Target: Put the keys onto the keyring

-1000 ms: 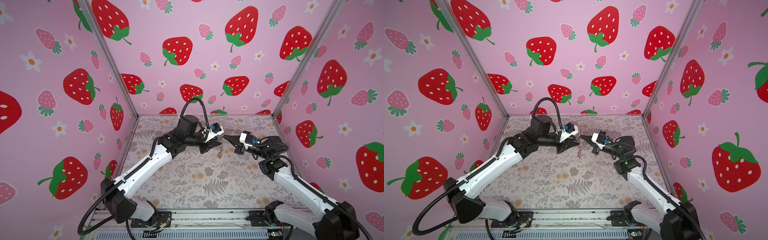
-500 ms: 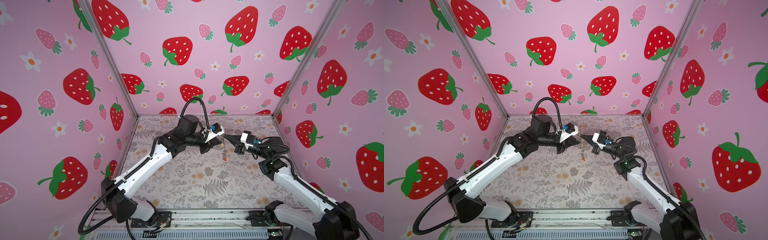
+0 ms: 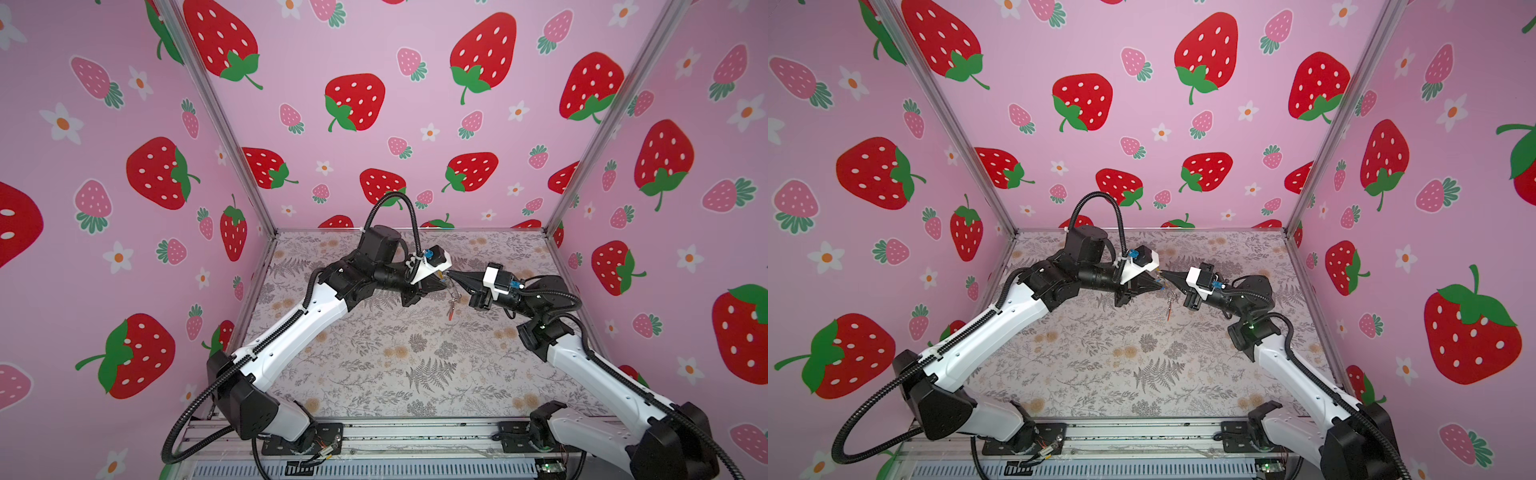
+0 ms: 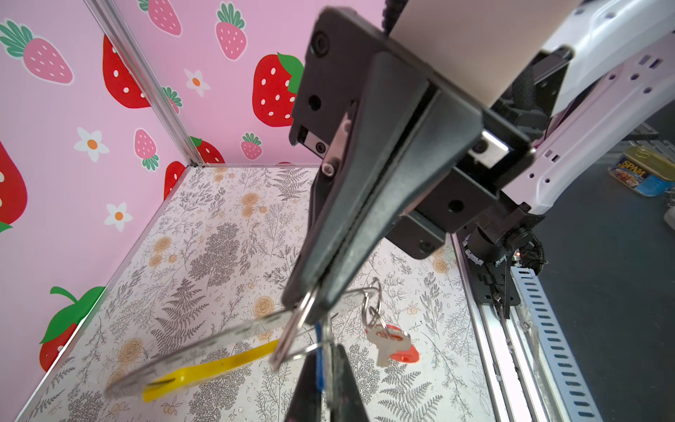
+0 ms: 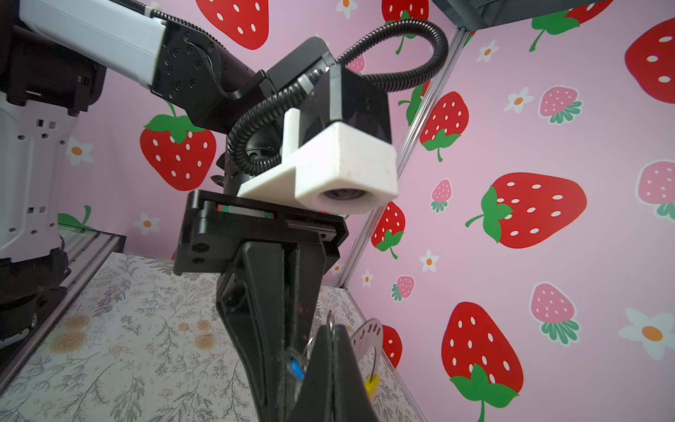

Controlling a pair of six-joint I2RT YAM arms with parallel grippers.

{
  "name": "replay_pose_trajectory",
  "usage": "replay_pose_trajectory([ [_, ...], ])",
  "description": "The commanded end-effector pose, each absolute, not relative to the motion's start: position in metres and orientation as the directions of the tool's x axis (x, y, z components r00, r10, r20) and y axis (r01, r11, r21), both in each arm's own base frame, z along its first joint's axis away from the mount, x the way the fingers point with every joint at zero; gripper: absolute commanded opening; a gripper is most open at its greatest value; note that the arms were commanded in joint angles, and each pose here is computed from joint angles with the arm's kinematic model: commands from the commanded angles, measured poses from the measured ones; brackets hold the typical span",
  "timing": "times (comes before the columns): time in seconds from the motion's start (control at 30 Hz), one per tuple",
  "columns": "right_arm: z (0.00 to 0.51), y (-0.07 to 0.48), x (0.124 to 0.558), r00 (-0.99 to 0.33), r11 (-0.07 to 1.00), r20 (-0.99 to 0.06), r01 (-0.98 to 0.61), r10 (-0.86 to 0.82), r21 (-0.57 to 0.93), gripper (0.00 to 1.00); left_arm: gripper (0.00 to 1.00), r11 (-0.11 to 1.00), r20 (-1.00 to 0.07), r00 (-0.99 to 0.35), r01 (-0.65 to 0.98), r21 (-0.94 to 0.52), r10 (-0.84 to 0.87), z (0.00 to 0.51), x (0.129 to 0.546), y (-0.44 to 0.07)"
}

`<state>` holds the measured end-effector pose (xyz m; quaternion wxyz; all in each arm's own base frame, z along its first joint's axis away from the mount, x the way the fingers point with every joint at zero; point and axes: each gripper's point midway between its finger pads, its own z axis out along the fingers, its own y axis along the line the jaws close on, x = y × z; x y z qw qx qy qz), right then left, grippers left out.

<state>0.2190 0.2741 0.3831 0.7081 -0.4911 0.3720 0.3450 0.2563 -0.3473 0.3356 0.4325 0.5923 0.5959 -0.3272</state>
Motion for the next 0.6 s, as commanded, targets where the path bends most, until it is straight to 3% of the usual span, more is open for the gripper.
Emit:
replay_pose_trajectory([
  [0.0, 0.394, 0.270, 0.212, 0.518, 0.287, -0.841, -0.839, 0.156, -0.463, 0.00, 0.00, 0.026, -0.903, 0.089, 0.994, 0.110, 0.419, 0.340, 0.248, -0.350],
  [0.17, 0.389, 0.271, 0.213, 0.508, 0.277, -0.849, -0.845, 0.147, -0.457, 0.00, 0.01, 0.034, -0.900, 0.086, 0.993, 0.111, 0.428, 0.338, 0.249, -0.349],
  [0.2, 0.388, 0.271, 0.212, 0.505, 0.276, -0.851, -0.846, 0.145, -0.456, 0.00, 0.05, 0.044, -0.899, 0.088, 0.992, 0.119, 0.430, 0.339, 0.251, -0.349],
  [0.23, 0.387, 0.271, 0.212, 0.503, 0.277, -0.852, -0.847, 0.144, -0.454, 0.00, 0.15, 0.060, -0.898, 0.092, 0.990, 0.131, 0.431, 0.339, 0.253, -0.347],
  [0.37, 0.383, 0.269, 0.214, 0.500, 0.290, -0.855, -0.845, 0.135, -0.449, 0.00, 0.34, 0.105, -0.897, 0.117, 0.978, 0.178, 0.427, 0.344, 0.257, -0.342],
  [0.57, 0.375, 0.271, 0.217, 0.489, 0.290, -0.864, -0.850, 0.120, -0.440, 0.00, 0.37, 0.172, -0.891, 0.176, 0.948, 0.269, 0.419, 0.356, 0.260, -0.328],
])
